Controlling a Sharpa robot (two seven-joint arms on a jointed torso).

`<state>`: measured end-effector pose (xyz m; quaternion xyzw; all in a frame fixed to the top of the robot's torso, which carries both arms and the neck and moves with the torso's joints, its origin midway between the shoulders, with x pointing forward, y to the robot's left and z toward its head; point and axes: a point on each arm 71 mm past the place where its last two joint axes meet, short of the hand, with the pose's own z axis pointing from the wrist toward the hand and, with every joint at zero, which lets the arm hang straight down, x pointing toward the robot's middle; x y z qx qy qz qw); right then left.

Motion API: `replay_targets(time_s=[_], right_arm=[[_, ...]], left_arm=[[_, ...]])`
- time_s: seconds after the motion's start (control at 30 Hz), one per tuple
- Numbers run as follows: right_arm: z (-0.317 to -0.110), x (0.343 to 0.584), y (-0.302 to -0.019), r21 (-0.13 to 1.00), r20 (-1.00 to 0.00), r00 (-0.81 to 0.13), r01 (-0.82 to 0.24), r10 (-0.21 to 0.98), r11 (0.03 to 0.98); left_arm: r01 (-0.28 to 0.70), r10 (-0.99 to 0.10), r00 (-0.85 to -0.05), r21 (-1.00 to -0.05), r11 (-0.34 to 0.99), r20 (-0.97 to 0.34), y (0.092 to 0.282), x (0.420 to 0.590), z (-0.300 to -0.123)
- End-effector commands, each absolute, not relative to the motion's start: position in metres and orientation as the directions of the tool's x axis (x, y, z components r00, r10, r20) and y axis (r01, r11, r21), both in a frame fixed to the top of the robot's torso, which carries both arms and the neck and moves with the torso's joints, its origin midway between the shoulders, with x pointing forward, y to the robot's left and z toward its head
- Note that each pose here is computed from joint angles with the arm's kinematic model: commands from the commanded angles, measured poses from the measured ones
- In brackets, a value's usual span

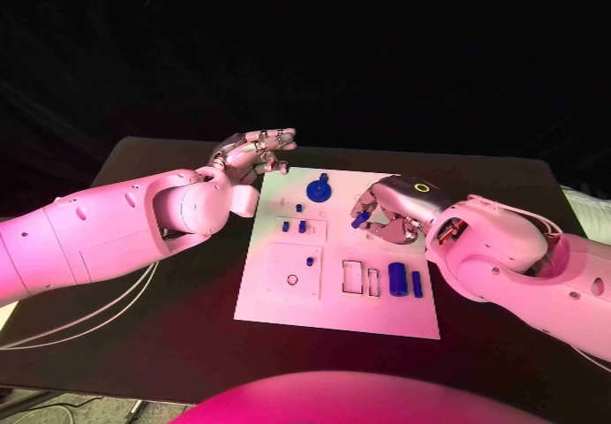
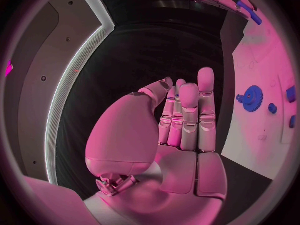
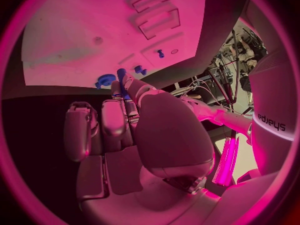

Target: Assemble the parts on the task board

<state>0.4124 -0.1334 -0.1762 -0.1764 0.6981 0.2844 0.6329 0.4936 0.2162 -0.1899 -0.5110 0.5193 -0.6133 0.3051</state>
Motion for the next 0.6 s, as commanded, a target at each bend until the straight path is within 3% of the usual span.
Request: replay_targets(time_s=[0.03, 0.37, 0.6], right_arm=[[-0.175, 0.404, -0.116, 0.216, -0.976, -0.165, -0.635, 0.143, 0.742], [-0.203, 0.374, -0.058, 0.284, -0.957, -0.254, -0.726, 0.14, 0.626], [-0.22, 0.364, -0.038, 0.318, -0.945, -0.298, -0.741, 0.134, 0.591]], left_arm=[[-0.154, -0.895, -0.316, -0.948, -0.279, 0.315, 0.212, 0.493, -0.189], [-0.157, -0.891, -0.324, -0.947, -0.28, 0.317, 0.208, 0.493, -0.189], [-0.158, -0.889, -0.33, -0.947, -0.281, 0.318, 0.206, 0.493, -0.189]])
